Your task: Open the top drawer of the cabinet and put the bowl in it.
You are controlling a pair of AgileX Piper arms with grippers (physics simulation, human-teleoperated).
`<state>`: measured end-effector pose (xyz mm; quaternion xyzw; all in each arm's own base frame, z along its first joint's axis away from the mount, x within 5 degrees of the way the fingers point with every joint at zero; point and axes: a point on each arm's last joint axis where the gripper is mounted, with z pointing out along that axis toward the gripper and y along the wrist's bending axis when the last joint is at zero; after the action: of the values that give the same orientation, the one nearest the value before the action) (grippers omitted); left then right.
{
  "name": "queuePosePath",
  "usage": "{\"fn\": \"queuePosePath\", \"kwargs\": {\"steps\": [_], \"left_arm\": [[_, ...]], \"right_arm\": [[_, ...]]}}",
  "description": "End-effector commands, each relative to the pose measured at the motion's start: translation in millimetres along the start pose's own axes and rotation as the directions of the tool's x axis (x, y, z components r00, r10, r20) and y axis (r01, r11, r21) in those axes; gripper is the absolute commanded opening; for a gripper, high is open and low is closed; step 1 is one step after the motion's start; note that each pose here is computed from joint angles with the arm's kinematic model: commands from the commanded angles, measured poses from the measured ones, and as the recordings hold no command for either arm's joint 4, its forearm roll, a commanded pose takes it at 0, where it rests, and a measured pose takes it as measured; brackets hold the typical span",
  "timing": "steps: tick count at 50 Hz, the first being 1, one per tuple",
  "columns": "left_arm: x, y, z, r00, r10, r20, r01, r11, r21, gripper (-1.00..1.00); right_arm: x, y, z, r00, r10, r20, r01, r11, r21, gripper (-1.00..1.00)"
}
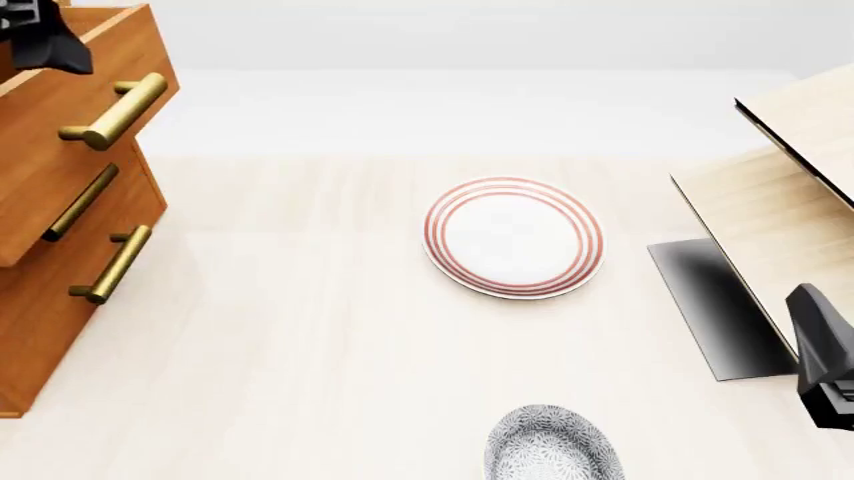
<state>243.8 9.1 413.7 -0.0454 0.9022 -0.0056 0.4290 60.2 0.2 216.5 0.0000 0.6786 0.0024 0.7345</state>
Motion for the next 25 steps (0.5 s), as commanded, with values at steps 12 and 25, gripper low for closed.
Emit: {"fn": "queuePosePath", "kwargs": {"steps": [12, 25], "left_arm": [[9.5, -3.5, 22, 0.999, 0.01, -0.032, -0.01, 1.0, 0.01, 1.0], [5.0, -11.3, 29, 0.999, 0.035, -0.037, -0.033, 0.999, 0.032, 1.0]], "right_arm": [[0, 0, 0, 1.0, -0.001, 0.001, 0.001, 1.0, 0.001, 1.0], [0, 0, 0, 1.0, -0.001, 0.001, 0.001, 1.0, 0.001, 1.0]]}}
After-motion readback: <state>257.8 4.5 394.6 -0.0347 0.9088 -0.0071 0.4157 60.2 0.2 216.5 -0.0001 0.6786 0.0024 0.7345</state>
